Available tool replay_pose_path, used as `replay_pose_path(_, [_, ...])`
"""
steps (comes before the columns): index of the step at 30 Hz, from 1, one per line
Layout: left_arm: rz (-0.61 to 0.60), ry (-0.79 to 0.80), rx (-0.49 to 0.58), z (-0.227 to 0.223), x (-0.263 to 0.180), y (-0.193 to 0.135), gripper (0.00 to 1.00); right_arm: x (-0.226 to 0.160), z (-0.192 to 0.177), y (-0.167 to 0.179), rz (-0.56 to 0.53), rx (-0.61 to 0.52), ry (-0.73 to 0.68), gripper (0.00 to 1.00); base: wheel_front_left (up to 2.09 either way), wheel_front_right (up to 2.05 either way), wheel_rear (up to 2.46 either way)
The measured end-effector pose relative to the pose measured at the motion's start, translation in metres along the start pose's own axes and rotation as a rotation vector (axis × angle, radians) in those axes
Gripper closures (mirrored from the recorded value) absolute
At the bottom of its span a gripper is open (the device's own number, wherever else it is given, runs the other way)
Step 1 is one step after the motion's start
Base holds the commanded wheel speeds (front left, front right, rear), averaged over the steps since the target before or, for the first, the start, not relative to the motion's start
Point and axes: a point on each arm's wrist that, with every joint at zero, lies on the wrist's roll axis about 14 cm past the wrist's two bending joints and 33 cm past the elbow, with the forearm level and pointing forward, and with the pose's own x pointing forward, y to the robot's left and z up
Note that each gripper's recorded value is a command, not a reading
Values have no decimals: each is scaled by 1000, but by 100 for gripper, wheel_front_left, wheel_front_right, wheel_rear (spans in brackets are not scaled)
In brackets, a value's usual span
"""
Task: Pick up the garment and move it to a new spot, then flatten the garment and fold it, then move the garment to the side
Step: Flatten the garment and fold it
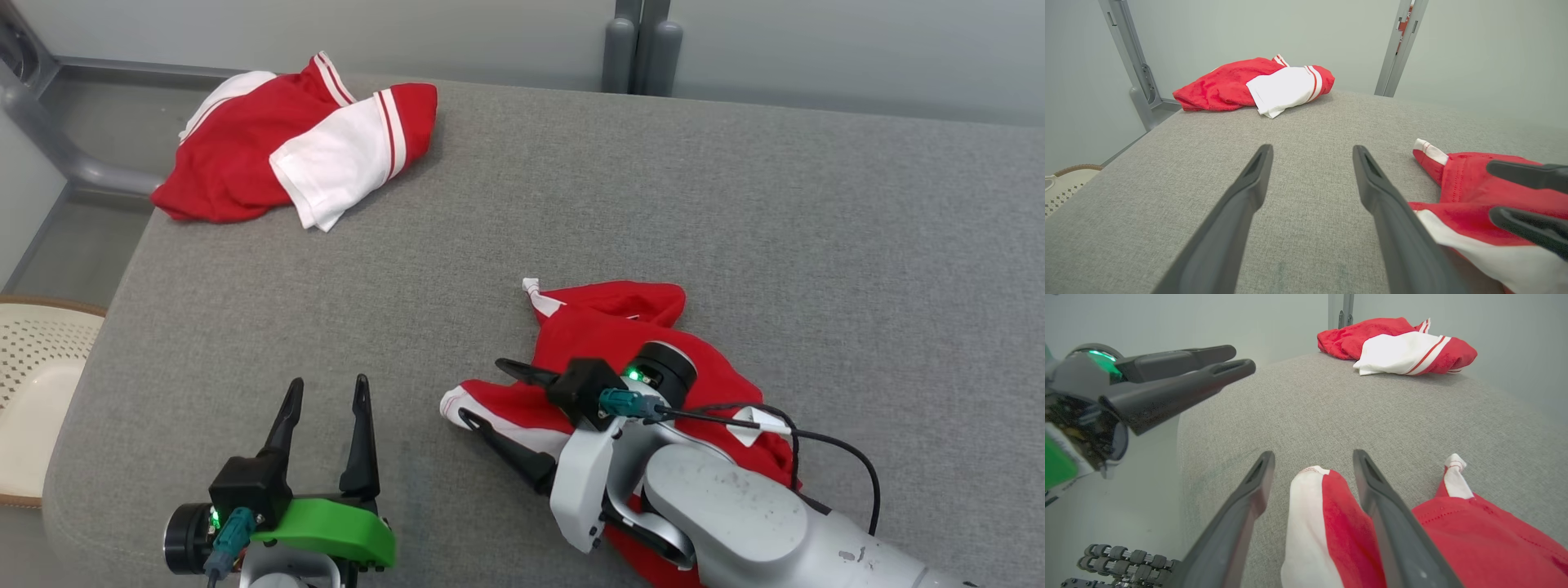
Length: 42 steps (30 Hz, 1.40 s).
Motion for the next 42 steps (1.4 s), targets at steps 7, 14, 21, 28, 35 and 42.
replay_pose_path(7, [-41,-1,1,0,-1,-12,0,-28,29,-39,-140,11,-126,0,0,0,0])
replay_pose_path(14, [-82,-7,3,1,-1,-24,0,-107,2,-102,-388,-37,-41,0,0,0,0])
replay_pose_path(21, [-126,-2,0,-1,2,-38,0,-183,-34,-114,-539,31,97,0,0,0,0])
replay_pose_path(28, [-147,18,0,-8,6,-44,0,-195,-70,-94,-543,163,201,0,0,0,0])
replay_pose_path(35, [-125,18,3,-7,8,-37,0,-187,-110,-89,-540,278,307,0,0,0,0])
replay_pose_path(42, [-97,14,5,-6,9,-28,0,-173,-113,-99,-523,308,325,100,0,0,0])
